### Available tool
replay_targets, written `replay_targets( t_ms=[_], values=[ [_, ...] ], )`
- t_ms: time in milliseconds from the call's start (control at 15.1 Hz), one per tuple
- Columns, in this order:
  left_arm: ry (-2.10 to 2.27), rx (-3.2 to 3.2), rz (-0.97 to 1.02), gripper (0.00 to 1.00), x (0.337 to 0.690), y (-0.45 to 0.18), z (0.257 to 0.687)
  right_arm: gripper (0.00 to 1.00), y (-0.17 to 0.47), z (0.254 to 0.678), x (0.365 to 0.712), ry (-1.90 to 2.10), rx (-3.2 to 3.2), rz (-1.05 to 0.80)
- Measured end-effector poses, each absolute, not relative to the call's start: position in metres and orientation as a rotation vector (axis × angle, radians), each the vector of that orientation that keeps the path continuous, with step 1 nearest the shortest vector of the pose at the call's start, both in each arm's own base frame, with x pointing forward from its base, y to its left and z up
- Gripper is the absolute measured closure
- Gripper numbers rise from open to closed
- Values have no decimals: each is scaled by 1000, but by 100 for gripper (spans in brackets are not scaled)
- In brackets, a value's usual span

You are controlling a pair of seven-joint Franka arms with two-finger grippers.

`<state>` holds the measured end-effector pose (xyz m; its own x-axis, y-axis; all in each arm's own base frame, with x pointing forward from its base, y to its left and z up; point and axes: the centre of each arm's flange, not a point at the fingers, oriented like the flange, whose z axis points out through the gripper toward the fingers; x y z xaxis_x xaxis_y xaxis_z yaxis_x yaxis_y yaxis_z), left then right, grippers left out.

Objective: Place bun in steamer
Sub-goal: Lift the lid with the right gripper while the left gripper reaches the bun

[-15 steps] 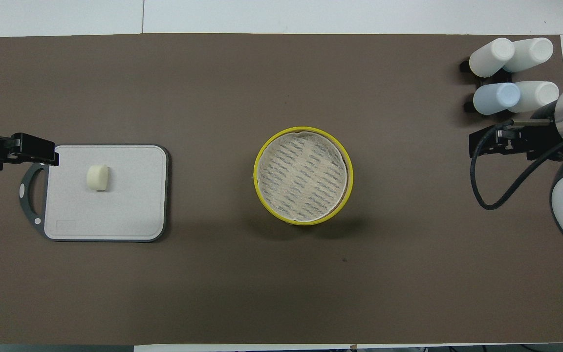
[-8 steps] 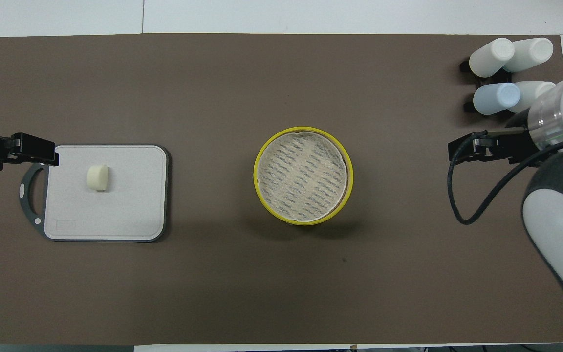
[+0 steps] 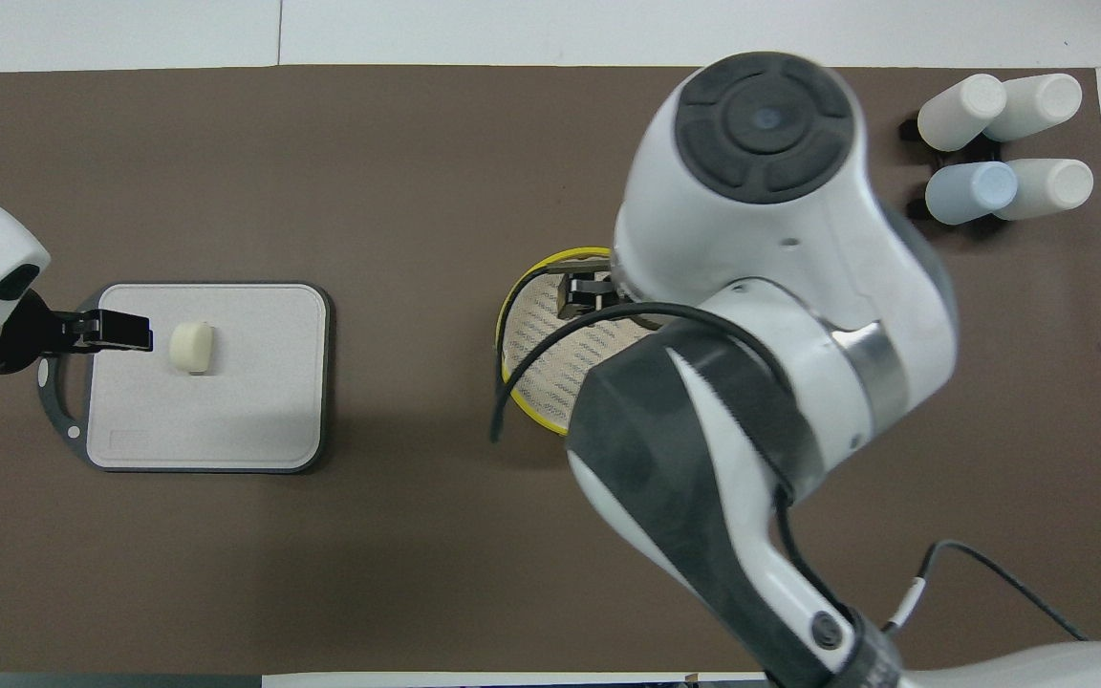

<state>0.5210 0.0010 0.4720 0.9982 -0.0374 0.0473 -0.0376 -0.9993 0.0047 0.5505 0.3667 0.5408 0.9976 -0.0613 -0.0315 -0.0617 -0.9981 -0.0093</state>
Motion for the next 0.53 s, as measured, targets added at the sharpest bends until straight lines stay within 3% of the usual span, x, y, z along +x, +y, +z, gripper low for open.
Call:
replay_targets(
  t_ms=[331,530],
  values=[
    [-121,3132,185,0,512,16,371,0,469,463,532,88,-3097,-87],
    [-122,3127,222,0,515,16,340,0,471,410,529,49,-3108,-97]
  ],
)
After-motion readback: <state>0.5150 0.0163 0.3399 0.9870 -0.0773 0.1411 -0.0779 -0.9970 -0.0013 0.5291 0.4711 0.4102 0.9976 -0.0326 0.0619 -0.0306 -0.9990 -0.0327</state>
